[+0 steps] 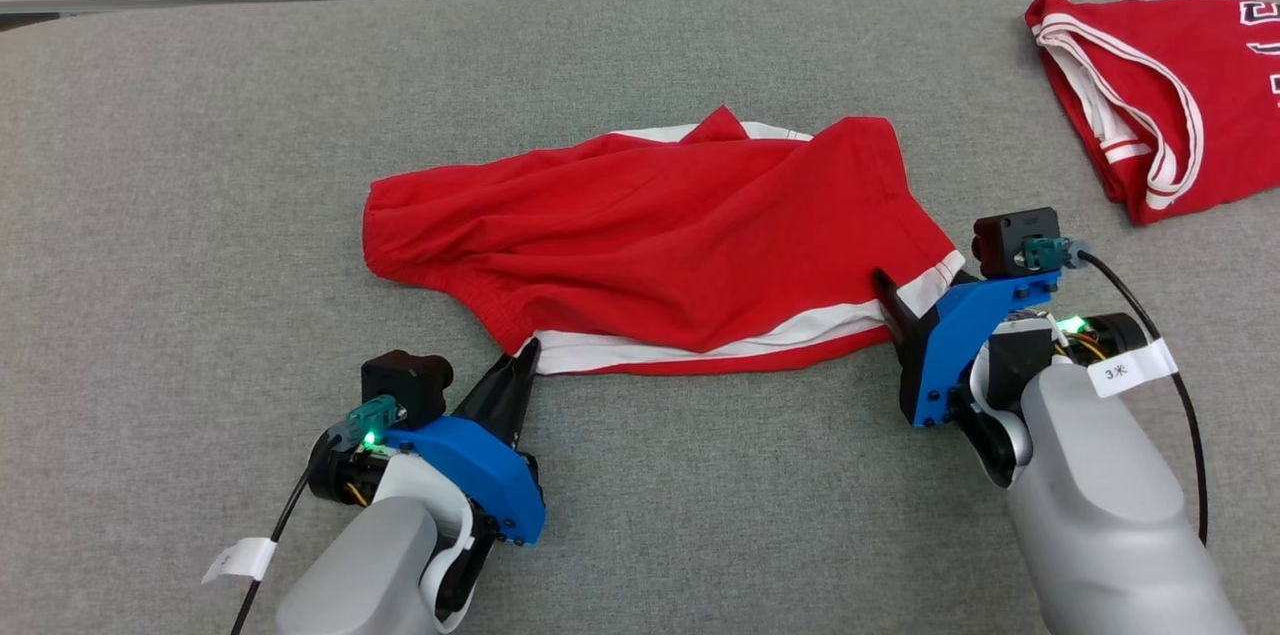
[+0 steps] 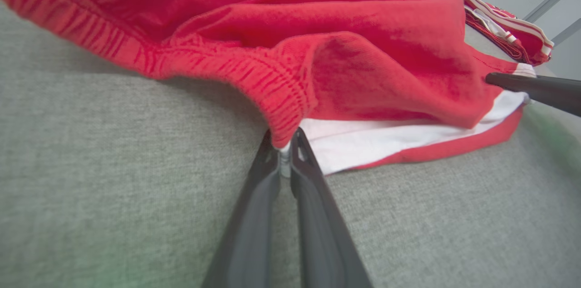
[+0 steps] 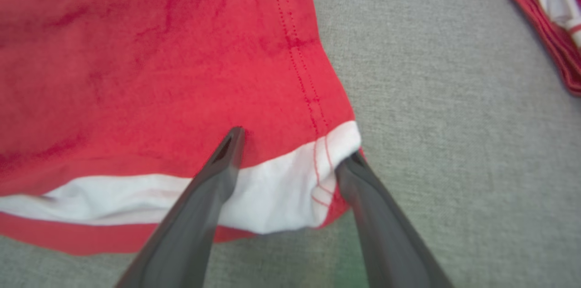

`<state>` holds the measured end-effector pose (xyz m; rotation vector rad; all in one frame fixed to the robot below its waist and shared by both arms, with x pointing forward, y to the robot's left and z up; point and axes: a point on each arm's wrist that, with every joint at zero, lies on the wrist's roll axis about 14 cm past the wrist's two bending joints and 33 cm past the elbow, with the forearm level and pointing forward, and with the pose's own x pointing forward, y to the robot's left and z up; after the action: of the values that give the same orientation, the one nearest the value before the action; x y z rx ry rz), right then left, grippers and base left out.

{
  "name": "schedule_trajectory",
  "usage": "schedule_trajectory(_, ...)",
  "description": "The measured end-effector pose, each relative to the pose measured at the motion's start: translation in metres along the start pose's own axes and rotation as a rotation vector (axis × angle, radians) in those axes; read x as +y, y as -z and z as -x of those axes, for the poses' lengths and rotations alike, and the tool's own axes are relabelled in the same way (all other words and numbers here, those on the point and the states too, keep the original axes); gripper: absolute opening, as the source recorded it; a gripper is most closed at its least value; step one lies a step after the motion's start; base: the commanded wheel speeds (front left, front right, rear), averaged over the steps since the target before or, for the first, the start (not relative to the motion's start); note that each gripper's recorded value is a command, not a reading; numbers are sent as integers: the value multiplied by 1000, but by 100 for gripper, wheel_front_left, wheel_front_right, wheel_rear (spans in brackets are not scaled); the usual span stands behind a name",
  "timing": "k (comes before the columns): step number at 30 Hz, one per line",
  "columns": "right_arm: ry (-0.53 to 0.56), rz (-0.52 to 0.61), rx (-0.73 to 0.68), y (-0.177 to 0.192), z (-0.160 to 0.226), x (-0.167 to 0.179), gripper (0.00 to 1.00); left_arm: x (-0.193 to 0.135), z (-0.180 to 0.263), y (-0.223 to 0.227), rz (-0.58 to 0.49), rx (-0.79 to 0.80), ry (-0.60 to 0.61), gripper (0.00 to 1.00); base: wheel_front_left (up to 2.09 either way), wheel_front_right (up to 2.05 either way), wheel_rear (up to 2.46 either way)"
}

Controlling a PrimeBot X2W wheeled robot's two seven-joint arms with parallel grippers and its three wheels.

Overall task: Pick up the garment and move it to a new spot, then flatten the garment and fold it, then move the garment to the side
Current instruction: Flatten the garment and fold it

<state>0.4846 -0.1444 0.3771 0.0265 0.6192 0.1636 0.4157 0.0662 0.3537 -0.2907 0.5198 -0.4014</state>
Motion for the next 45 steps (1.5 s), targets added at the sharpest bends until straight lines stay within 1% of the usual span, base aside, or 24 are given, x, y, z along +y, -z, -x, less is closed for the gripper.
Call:
schedule_trajectory(1, -3, 5, 4, 1, 0, 1, 85, 0, 0, 0, 1, 0, 0, 0, 0, 0, 0)
schedule_trajectory(2, -5, 8, 8, 2, 1, 2, 75, 0, 0, 0, 0, 1, 0, 0, 0, 0, 0)
schedule_trajectory(3, -8, 8, 12, 3, 1, 3, 36, 0, 0, 0, -2, -1, 0, 0, 0, 0, 0)
schedule_trajectory(4, -11, 13, 15, 4, 1, 4, 0, 0, 0, 0, -1, -2, 0, 0, 0, 0, 0)
schedule_trajectory(7, -22, 32, 18, 4, 1, 8, 0, 0, 1, 0, -1, -1, 0, 0, 0, 0, 0)
schedule_trajectory(9, -23, 33, -10, -1, 2, 8, 0, 0, 1, -1, -1, -5, -1, 0, 0, 0, 0)
schedule_trajectory(14, -23, 25, -137, -31, 7, 8, 0, 1, 3, -17, -8, -57, 1, 0, 0, 0, 0)
schedule_trajectory(16, -24, 7, -202, -47, 13, 8, 0, -4, 3, -33, -4, -109, 17, 0, 0, 0, 0)
schedule_trajectory(17, -29, -15, -261, -59, 22, 9, 0, -13, 5, -56, 8, -181, 42, 0, 0, 0, 0)
schedule_trajectory(19, -39, -35, -313, -67, 32, 12, 0, -26, 9, -83, 44, -270, 85, 0, 0, 0, 0)
schedule_trajectory(22, -63, -82, -388, -81, 52, 16, 0, -44, 24, -108, 86, -361, 154, 0, 0, 0, 0)
schedule_trajectory(23, -66, -80, -412, -87, 60, 15, 0, -47, 30, -118, 103, -390, 174, 0, 0, 0, 0)
schedule_trajectory(25, -64, -88, -465, -101, 78, 9, 0, -51, 41, -136, 98, -416, 214, 0, 0, 0, 0)
schedule_trajectory(29, -43, -48, -567, -134, 114, -3, 0, -55, 59, -170, 65, -420, 273, 0, 0, 0, 0)
schedule_trajectory(32, -34, -2, -598, -154, 128, -6, 0, -61, 64, -189, 51, -392, 309, 0, 0, 0, 0)
schedule_trajectory(34, -35, 28, -610, -169, 129, -7, 0, -56, 60, -202, 2, -367, 305, 0, 0, 0, 0)
schedule_trajectory(37, -39, 71, -634, -200, 121, -8, 0, -47, 44, -220, -37, -338, 285, 0, 0, 0, 0)
schedule_trajectory(41, -37, 106, -626, -228, 90, -14, 0, -34, 10, -242, -69, -327, 259, 0, 0, 0, 0)
schedule_trajectory(45, -27, 131, -683, -268, 60, -19, 0, -21, -25, -273, -101, -372, 225, 0, 0, 0, 0)
